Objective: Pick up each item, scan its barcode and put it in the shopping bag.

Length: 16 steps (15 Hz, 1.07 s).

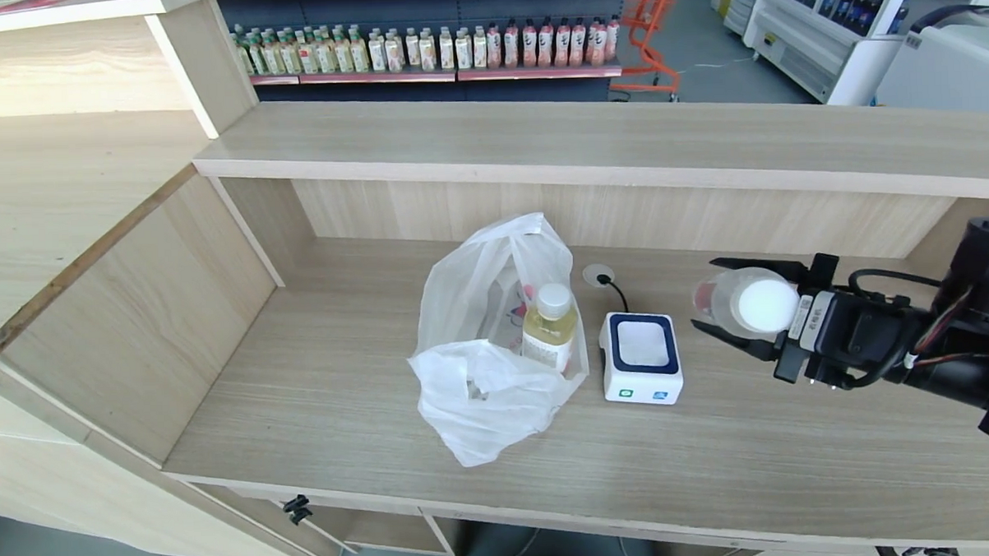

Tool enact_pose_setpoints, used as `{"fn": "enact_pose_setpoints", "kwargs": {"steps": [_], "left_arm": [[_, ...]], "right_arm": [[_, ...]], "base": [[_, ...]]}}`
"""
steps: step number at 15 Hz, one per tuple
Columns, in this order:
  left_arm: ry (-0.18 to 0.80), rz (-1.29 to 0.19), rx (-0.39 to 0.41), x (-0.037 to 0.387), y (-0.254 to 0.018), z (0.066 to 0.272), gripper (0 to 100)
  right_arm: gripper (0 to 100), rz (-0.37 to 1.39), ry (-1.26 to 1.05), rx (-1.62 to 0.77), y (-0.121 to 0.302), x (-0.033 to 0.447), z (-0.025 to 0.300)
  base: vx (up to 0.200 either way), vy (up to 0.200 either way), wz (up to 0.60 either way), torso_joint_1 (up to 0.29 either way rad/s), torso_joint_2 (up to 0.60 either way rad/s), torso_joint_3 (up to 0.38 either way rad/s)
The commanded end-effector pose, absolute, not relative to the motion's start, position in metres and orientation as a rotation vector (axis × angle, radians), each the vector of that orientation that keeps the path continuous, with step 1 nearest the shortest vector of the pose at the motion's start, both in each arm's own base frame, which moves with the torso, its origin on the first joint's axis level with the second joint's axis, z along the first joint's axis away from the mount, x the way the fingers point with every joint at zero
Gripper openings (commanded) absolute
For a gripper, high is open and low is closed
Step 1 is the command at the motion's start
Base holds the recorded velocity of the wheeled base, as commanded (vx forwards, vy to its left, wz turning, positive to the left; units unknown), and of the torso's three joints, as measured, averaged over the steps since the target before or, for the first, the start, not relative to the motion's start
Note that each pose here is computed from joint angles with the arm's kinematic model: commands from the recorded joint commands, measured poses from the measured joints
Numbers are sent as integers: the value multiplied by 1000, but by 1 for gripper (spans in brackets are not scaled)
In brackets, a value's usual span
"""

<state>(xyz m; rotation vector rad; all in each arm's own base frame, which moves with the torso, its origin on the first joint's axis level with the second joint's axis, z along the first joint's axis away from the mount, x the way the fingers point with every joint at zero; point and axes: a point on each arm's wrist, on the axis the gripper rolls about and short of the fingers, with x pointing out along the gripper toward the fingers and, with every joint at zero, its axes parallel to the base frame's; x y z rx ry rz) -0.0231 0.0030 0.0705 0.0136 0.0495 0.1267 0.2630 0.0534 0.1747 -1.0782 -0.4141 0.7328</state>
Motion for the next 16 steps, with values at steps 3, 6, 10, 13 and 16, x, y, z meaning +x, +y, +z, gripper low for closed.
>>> {"fn": "enact_pose_setpoints", "kwargs": {"steps": [3,6,10,13,16], "left_arm": [[50,129,11,-23,3,70,100],[50,129,11,-23,3,70,100],[50,129,11,-23,3,70,100],[50,129,11,-23,3,70,100],[50,129,11,-23,3,70,100]], "right_arm": [[0,816,-372,-1047,55,275,154],[0,868,-361,-1030,57,280,142],[0,878,-400,-1032,60,296,131],[0,901,-399,-1022,61,303,123],[0,925,-395,-1012,62,310,116]], "base": [[0,0,0,0,0,0],[0,0,0,0,0,0],[0,0,0,0,0,0],[0,0,0,0,0,0],[0,0,0,0,0,0]]}}
